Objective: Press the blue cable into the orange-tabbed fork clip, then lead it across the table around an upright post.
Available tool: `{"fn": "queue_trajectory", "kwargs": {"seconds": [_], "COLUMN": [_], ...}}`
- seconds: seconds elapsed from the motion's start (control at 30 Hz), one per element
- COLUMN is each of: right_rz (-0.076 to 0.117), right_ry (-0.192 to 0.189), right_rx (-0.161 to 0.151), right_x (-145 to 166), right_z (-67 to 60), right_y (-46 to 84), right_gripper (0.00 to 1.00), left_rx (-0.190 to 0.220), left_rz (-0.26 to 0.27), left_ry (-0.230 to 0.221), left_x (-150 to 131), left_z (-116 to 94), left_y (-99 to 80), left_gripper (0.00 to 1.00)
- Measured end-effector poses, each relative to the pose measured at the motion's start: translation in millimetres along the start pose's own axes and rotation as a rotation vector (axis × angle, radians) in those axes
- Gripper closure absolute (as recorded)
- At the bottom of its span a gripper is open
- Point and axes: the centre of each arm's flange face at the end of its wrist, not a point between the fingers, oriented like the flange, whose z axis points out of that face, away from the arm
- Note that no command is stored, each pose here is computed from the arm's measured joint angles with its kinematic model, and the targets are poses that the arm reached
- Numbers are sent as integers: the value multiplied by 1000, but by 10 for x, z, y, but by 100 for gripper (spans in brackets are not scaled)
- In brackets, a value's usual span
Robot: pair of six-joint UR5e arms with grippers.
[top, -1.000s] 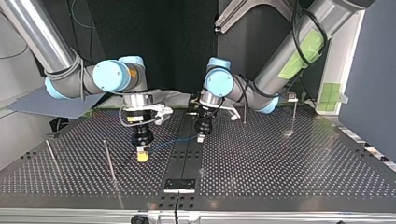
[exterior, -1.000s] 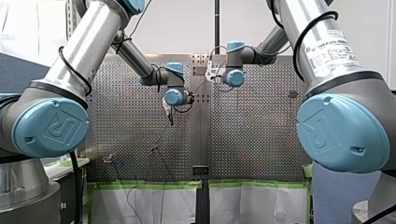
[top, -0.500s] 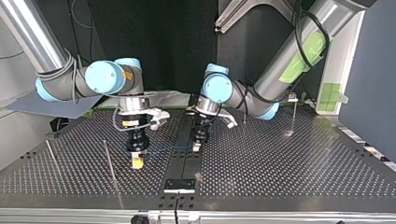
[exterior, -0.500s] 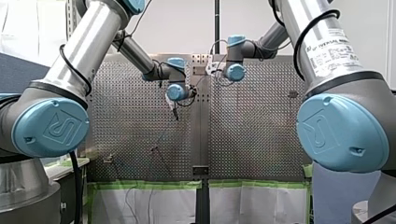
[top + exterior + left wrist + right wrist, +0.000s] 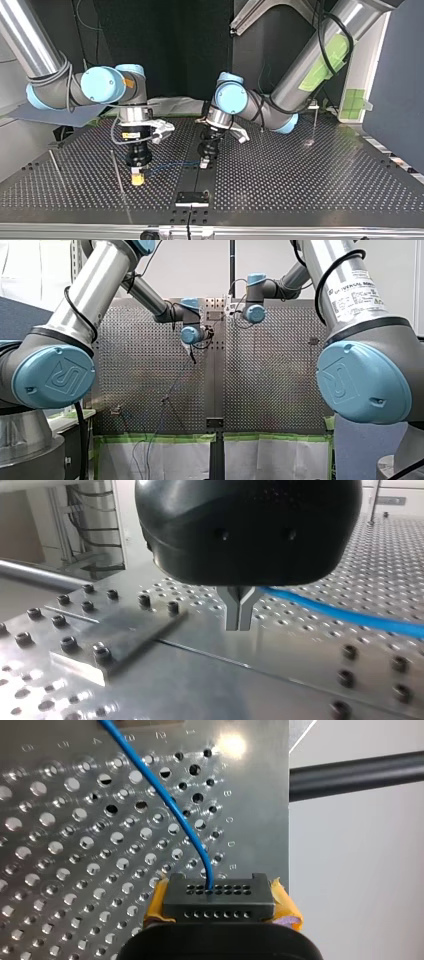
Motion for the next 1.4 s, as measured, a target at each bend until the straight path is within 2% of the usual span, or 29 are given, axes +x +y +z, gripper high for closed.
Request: {"fn": "queue_trajectory", "kwargs": {"seconds": [0.43,0.73,0.93,1.2,1.4], "right_rz": [-6,-10,-10,-11,-13], "right_ry": [10,11,11,-5,-19], "right_rx": [-22,-37,-48,-77,-99], "right_x": [73,97,187,274,283], "right_z": [50,67,59,39,32], "right_y": [158,260,328,449,538], "right_gripper": [100,100,100,100,100], "left_rx": [48,79,83,94,94], "left_rz": [-61,-76,-78,-80,-89], "left_ry": [-26,-28,-16,-8,15], "left_x": [-138,-198,-198,-216,-158], "left_z": [112,150,177,195,200], "left_y": [-183,-359,-441,-462,-410], "left_gripper": [100,100,100,100,100]}}
